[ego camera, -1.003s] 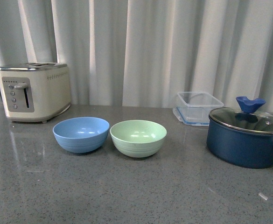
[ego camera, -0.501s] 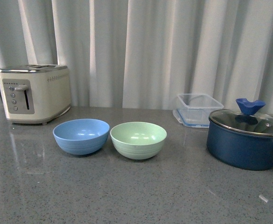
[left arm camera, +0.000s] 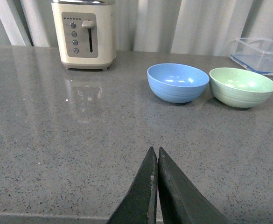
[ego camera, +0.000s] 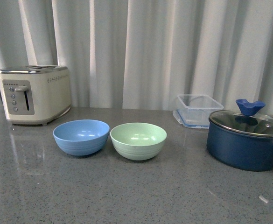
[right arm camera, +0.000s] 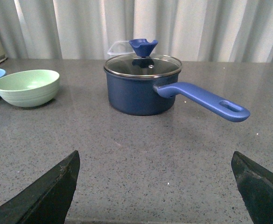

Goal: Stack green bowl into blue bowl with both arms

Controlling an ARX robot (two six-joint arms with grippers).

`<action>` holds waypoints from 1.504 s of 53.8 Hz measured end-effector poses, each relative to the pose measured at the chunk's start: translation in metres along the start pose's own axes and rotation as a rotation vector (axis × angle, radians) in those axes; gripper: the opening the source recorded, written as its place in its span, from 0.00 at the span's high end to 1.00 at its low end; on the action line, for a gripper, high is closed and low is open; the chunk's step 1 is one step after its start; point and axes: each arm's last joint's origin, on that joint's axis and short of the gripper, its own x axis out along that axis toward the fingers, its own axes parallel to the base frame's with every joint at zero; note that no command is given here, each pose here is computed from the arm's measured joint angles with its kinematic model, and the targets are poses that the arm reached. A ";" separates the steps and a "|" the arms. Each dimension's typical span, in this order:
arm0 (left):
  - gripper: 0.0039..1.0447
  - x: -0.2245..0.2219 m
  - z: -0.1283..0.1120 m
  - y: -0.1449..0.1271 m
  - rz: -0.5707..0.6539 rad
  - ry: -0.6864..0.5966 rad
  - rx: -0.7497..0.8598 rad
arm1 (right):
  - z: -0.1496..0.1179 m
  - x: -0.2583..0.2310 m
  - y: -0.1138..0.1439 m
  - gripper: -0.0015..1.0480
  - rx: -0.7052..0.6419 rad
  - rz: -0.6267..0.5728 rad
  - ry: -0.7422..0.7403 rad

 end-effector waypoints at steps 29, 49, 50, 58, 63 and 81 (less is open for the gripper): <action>0.97 -0.014 0.001 0.000 0.000 -0.006 0.000 | 0.000 0.000 0.000 0.10 0.000 0.000 0.000; 0.97 -0.028 -0.003 0.000 -0.001 0.023 0.001 | 0.000 0.000 0.000 0.10 0.000 0.000 0.000; 0.97 -0.028 -0.003 0.000 -0.001 0.020 0.001 | 0.000 0.000 0.000 0.10 0.000 0.000 0.000; 0.97 -0.030 -0.002 0.000 0.000 0.002 0.001 | 0.000 0.000 0.000 0.10 0.000 0.000 0.000; 0.97 -0.030 -0.002 0.000 0.000 0.001 0.001 | 0.000 0.000 0.000 0.10 0.000 0.000 0.000; 0.45 -0.030 -0.002 0.000 -0.001 0.001 0.001 | 0.019 0.016 0.009 0.10 -0.038 0.010 0.594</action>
